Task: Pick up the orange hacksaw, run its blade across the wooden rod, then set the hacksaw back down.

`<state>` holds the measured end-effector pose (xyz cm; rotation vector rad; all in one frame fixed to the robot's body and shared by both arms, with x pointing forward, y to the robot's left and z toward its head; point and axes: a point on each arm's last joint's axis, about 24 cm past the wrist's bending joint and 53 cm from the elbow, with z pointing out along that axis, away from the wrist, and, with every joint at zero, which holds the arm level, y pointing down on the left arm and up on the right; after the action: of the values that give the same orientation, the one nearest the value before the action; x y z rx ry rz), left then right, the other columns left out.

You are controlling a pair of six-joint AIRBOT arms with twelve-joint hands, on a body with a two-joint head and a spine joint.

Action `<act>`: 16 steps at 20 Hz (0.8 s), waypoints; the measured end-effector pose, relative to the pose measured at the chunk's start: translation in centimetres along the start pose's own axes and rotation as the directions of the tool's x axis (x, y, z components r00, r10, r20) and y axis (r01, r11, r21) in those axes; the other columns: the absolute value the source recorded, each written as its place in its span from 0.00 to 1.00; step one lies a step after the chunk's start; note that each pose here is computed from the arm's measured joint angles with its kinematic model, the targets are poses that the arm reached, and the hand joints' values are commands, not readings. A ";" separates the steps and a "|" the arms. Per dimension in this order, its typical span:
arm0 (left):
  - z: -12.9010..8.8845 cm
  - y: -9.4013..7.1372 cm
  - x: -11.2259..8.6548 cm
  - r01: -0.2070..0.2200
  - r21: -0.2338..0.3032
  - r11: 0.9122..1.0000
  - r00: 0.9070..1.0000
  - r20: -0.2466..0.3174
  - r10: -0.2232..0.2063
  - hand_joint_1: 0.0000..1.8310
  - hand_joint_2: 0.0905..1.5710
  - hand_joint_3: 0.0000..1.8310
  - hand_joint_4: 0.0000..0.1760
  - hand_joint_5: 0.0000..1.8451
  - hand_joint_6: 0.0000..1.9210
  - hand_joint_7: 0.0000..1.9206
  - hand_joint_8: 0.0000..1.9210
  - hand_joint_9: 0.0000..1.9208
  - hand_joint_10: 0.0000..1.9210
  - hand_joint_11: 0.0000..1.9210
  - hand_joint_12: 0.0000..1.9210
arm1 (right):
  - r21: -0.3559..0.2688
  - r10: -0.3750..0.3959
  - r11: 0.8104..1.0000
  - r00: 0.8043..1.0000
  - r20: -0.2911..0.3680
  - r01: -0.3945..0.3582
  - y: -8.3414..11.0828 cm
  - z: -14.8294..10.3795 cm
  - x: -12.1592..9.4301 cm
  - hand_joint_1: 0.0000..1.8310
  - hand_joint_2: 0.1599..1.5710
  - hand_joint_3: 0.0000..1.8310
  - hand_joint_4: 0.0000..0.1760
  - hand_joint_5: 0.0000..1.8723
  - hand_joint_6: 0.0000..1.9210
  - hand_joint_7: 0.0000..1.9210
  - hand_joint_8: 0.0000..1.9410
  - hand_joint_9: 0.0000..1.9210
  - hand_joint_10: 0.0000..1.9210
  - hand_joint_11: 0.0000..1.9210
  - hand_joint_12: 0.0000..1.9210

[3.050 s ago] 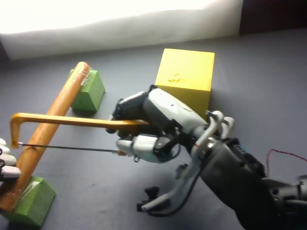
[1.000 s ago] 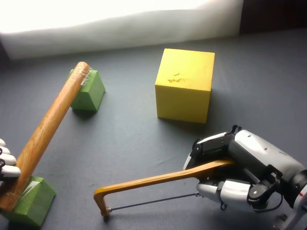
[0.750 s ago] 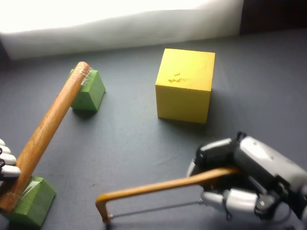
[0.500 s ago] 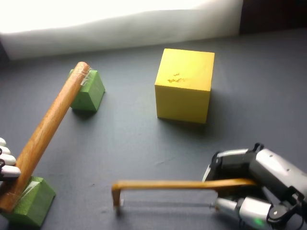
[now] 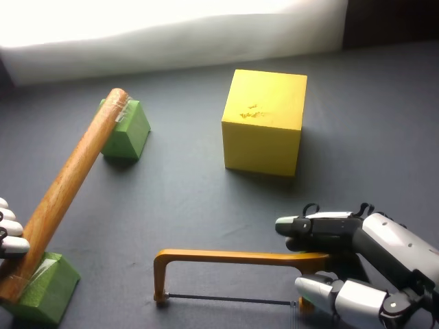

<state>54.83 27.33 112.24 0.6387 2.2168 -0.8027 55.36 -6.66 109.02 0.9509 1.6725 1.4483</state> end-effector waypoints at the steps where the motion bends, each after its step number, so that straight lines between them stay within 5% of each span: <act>1: 0.0 0.0 0.0 0.000 0.000 1.000 1.000 0.000 0.000 0.00 0.77 0.00 0.00 0.01 0.00 0.00 0.00 0.01 0.00 0.01 0.03 | -0.004 -0.001 1.000 1.000 -0.002 0.001 0.1 0.0 0.1 0.60 0.72 0.00 0.00 0.34 0.01 0.37 0.06 0.31 0.28 0.20 0.70; 3: 0.0 0.0 0.0 0.000 0.000 1.000 1.000 0.000 0.000 0.01 0.77 0.00 0.00 0.01 0.00 0.00 0.00 0.00 0.00 0.00 0.05 | 0.002 -0.003 1.000 1.000 -0.014 0.003 -0.1 -0.3 0.4 0.58 0.70 0.00 0.00 0.29 0.00 0.30 0.00 0.29 0.08 0.08 0.68; 5: 0.0 0.0 0.0 0.000 0.000 1.000 1.000 0.000 0.000 0.02 0.77 0.00 0.00 0.00 0.00 0.00 0.00 0.00 0.00 0.00 0.02 | 0.013 0.000 1.000 1.000 -0.020 0.001 -0.3 -0.3 0.6 0.52 0.66 0.00 0.00 0.23 0.00 0.20 0.00 0.20 0.01 0.00 0.60; 8: 0.0 0.0 0.0 0.000 0.000 1.000 1.000 0.000 0.000 0.00 0.77 0.00 0.00 0.01 0.00 0.00 0.00 0.00 0.00 0.01 0.02 | 0.012 0.000 1.000 1.000 -0.019 0.000 -0.3 -0.3 0.6 0.39 0.63 0.00 0.00 0.08 0.00 0.06 0.00 0.04 0.00 0.00 0.31; 12: 0.0 0.0 0.0 0.000 0.000 1.000 1.000 0.000 0.000 0.00 0.77 0.00 0.00 0.01 0.00 0.01 0.00 0.01 0.00 0.02 0.01 | 0.010 0.000 1.000 1.000 -0.017 0.000 -0.2 -0.3 0.5 0.36 0.57 0.00 0.00 0.00 0.00 0.00 0.00 0.00 0.00 0.00 0.01; 16: 0.0 0.0 0.0 0.000 0.000 1.000 1.000 0.000 0.000 0.00 0.77 0.00 0.00 0.00 0.00 0.00 0.00 0.00 0.00 0.01 0.01 | -0.001 -0.001 1.000 1.000 0.001 0.001 0.2 -0.3 0.0 0.32 0.54 0.00 0.00 0.02 0.01 0.00 0.00 0.00 0.00 0.04 0.02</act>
<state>54.83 27.32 112.24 0.6388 2.2164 -0.8032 55.12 -6.83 109.22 0.9504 1.6707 1.4480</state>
